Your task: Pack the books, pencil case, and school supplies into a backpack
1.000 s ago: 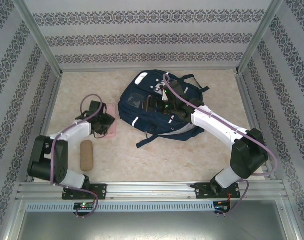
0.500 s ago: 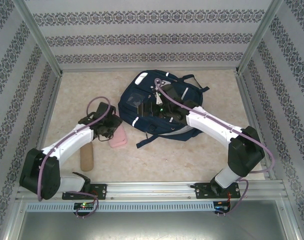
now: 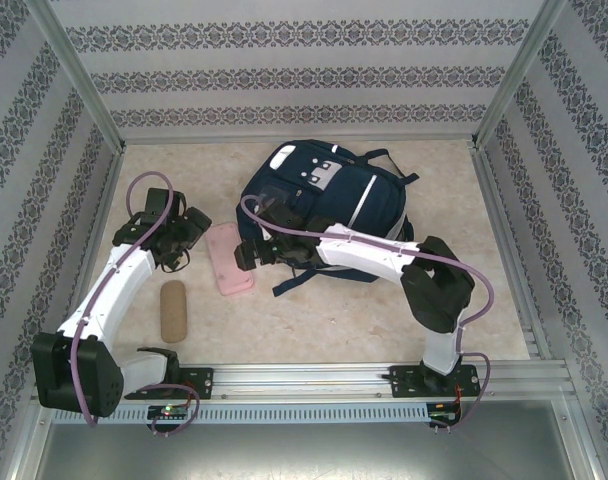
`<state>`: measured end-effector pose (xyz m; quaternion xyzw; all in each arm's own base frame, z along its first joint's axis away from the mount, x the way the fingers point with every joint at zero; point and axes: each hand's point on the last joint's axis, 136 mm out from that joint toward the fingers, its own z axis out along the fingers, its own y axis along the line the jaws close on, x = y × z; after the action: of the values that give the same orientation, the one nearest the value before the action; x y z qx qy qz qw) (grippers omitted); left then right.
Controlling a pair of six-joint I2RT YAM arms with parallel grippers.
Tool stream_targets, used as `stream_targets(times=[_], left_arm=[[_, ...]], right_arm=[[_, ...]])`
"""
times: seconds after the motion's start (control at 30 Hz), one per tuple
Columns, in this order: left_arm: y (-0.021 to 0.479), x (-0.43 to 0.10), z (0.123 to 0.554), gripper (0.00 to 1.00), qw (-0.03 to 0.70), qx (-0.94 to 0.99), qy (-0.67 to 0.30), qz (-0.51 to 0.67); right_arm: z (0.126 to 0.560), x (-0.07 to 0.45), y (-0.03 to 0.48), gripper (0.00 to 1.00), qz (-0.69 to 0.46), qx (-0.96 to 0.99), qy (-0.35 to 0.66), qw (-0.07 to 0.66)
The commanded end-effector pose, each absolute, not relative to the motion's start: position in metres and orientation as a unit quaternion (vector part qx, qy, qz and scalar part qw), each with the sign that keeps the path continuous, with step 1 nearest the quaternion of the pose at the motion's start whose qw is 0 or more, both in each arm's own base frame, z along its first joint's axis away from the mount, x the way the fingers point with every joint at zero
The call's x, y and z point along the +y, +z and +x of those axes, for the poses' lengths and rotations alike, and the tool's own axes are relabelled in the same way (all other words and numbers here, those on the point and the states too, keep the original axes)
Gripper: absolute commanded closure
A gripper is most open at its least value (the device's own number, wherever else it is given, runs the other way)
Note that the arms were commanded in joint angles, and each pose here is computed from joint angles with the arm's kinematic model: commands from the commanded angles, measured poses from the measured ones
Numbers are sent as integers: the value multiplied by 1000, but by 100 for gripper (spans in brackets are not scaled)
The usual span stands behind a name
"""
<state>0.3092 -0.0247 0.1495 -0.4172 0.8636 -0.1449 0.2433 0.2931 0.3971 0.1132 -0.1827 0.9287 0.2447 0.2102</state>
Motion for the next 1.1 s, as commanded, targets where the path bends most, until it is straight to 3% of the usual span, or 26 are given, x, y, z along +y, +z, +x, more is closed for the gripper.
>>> stream_targets(times=[0.0, 0.3, 0.53, 0.67, 0.77, 1.07], left_arm=[[147, -31, 299, 6, 223, 885, -152, -381], [130, -87, 326, 26, 208, 880, -251, -346], [127, -146, 367, 40, 207, 895, -257, -302], [102, -173, 382, 52, 180, 899, -254, -308], [79, -184, 397, 64, 154, 904, -238, -320], [51, -192, 450, 66, 149, 921, -180, -310]], right_arm=[[326, 368, 128, 2, -151, 934, 198, 255], [401, 240, 159, 3, -67, 942, 102, 314], [449, 167, 164, 14, -15, 946, 78, 315], [465, 131, 145, 24, 9, 960, 44, 276], [460, 115, 116, 31, 18, 972, 31, 234], [385, 129, 75, 43, 21, 982, 63, 177]])
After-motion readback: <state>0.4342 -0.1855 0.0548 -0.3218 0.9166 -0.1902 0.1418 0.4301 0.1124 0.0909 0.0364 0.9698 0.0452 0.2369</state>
